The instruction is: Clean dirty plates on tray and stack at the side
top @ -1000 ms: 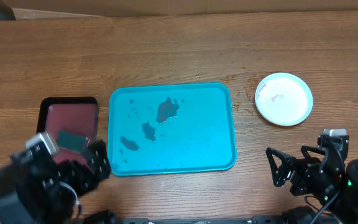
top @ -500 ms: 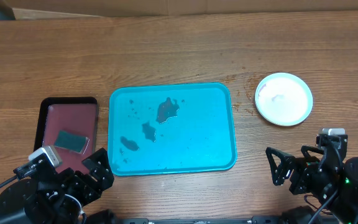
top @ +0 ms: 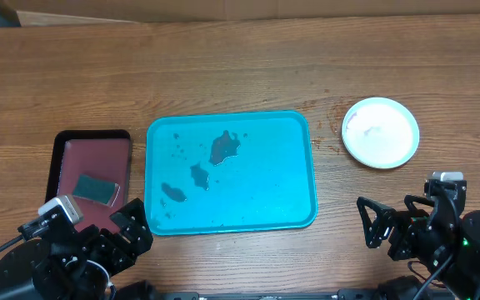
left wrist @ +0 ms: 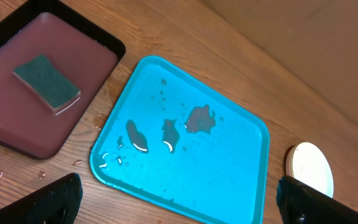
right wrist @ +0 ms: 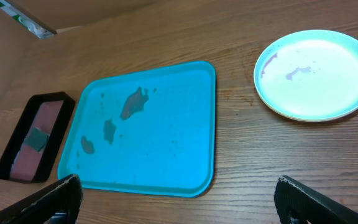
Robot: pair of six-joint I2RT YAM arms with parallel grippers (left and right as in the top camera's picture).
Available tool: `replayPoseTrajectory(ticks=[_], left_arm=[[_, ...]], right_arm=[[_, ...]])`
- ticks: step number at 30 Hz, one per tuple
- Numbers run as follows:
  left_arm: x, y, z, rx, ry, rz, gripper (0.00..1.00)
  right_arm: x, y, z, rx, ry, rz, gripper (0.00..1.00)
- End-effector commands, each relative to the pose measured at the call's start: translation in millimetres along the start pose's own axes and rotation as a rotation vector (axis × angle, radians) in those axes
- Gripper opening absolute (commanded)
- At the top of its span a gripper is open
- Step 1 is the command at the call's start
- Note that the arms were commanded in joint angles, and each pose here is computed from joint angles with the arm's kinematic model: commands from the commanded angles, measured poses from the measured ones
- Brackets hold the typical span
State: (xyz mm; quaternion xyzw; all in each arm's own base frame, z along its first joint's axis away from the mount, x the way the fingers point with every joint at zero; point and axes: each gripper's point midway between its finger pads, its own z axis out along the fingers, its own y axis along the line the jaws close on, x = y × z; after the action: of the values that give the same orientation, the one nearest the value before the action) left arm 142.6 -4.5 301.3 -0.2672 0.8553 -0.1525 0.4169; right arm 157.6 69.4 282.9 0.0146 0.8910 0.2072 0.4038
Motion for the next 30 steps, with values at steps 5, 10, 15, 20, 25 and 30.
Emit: replayPoseTrajectory(ticks=[5, 10, 15, 20, 25, 30], left_arm=[[1, 2, 0, -0.005, -0.006, -0.008, 1.00], [1, 2, 0, -0.005, -0.006, -0.007, 1.00], [1, 2, 0, -0.005, -0.006, -0.008, 1.00], [1, 2, 0, -0.005, -0.006, -0.008, 1.00], [1, 2, 0, -0.005, -0.006, -0.007, 1.00], [1, 2, 0, -0.005, -0.006, -0.007, 1.00]], right_arm=[[13, -6, 2, 0.027, 0.051, 0.001, 1.00], [15, -6, 3, 0.019, 0.051, -0.002, 1.00], [11, -14, 20, 0.027, -0.008, 0.004, 1.00], [8, -29, 43, 0.013, -0.164, 0.016, 1.00], [12, -40, 67, -0.036, -0.315, -0.006, 1.00], [10, -45, 85, -0.097, -0.499, -0.057, 1.00]])
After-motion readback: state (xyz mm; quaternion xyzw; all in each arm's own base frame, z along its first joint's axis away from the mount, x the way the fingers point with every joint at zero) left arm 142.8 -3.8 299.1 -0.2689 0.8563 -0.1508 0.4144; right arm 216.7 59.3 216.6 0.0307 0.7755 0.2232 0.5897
